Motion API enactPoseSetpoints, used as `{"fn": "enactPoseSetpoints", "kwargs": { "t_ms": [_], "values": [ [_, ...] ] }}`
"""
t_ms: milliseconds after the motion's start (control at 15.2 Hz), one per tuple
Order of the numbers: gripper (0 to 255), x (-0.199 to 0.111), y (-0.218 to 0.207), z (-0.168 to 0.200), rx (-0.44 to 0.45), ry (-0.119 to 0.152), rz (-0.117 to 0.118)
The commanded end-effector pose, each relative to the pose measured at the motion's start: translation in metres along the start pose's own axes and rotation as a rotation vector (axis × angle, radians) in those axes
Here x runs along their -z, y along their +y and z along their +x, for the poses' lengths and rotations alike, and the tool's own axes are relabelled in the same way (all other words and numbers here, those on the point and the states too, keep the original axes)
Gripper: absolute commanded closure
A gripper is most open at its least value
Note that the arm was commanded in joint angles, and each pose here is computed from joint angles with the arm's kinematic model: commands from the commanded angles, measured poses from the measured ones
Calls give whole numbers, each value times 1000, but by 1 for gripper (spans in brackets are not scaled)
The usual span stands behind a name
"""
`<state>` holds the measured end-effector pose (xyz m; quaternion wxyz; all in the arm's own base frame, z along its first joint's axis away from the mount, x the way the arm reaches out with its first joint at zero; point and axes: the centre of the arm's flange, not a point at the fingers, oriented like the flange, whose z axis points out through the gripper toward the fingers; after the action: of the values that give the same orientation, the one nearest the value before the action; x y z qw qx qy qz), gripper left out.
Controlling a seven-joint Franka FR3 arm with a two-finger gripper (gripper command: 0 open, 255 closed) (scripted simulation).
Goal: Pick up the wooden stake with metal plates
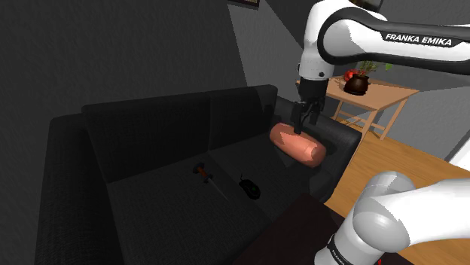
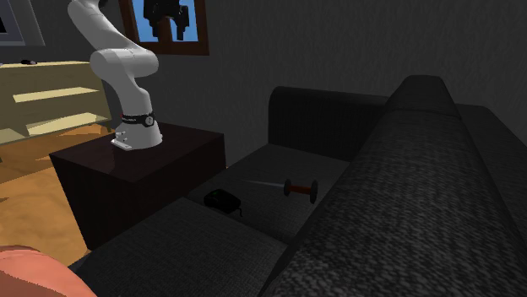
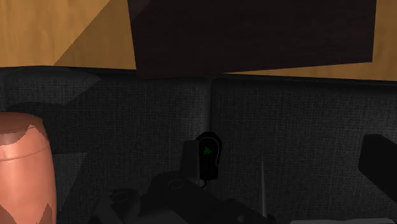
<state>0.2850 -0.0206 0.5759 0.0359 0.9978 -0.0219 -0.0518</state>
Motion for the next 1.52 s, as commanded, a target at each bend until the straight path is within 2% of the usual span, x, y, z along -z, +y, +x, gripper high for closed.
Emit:
{"fn": "enactPoseSetpoints", "kwargs": {
  "t_ms": [0, 1452],
  "values": [
    [0, 0, 0, 0, 0, 0, 0],
    [0, -215, -49, 170, 24, 125, 16]
  ]
}}
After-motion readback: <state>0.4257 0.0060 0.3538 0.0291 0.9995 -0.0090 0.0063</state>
